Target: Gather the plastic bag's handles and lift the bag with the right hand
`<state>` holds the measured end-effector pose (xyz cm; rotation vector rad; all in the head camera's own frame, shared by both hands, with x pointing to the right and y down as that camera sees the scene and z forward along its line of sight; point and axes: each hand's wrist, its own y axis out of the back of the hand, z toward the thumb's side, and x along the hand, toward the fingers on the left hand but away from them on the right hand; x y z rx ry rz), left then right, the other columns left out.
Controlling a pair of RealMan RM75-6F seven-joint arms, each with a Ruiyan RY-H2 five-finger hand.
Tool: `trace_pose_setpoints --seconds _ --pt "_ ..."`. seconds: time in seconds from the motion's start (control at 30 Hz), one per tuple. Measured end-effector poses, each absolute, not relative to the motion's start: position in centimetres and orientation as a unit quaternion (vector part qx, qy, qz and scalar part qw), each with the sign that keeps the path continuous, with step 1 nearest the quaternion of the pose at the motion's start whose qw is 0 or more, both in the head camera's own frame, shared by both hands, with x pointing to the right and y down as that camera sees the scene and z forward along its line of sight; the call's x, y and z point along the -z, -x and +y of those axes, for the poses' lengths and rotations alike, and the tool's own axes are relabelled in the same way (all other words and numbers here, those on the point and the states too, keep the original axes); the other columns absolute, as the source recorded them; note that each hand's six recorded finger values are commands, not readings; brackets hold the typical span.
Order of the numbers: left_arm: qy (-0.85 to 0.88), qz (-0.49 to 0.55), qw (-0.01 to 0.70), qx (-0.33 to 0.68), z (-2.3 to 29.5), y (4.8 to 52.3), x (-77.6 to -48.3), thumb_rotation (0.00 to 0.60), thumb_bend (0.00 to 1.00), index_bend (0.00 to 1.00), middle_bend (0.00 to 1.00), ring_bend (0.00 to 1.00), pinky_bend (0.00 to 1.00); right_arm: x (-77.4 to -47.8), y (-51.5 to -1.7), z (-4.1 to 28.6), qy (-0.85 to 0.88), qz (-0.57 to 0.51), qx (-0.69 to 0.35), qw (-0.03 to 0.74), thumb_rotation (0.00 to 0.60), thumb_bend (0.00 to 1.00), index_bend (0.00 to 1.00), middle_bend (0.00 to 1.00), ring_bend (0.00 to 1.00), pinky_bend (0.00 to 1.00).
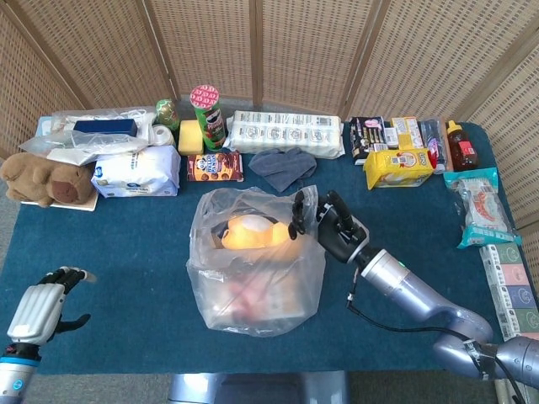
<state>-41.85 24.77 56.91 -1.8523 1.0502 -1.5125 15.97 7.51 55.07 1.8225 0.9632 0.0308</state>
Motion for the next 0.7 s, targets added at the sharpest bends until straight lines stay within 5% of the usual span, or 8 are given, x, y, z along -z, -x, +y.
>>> trace_pose_setpoints --seconds 0.27,0.43,0.7 --pt "0.684 0.385 0.260 0.562 24.81 41.77 -57.01 0.600 0.08 0.35 0.35 0.24 0.29 -55.69 -16.78 7.62 -0.744 0.430 0.006 0.511 0.315 0.16 0.67 0.81 0.93 0.77" --pt "0.683 0.385 0.262 0.563 24.70 41.77 -56.91 0.600 0.08 0.35 0.35 0.24 0.29 -55.64 -16.71 7.88 -0.762 0.423 0.014 0.490 0.318 0.17 0.61 0.70 0.75 0.59" --pt "0.681 0.386 0.266 0.563 24.61 41.79 -56.36 0.600 0.08 0.35 0.35 0.24 0.29 -55.13 -16.25 8.30 -0.794 0.384 0.000 0.472 0.312 0.17 0.41 0.49 0.46 0.47"
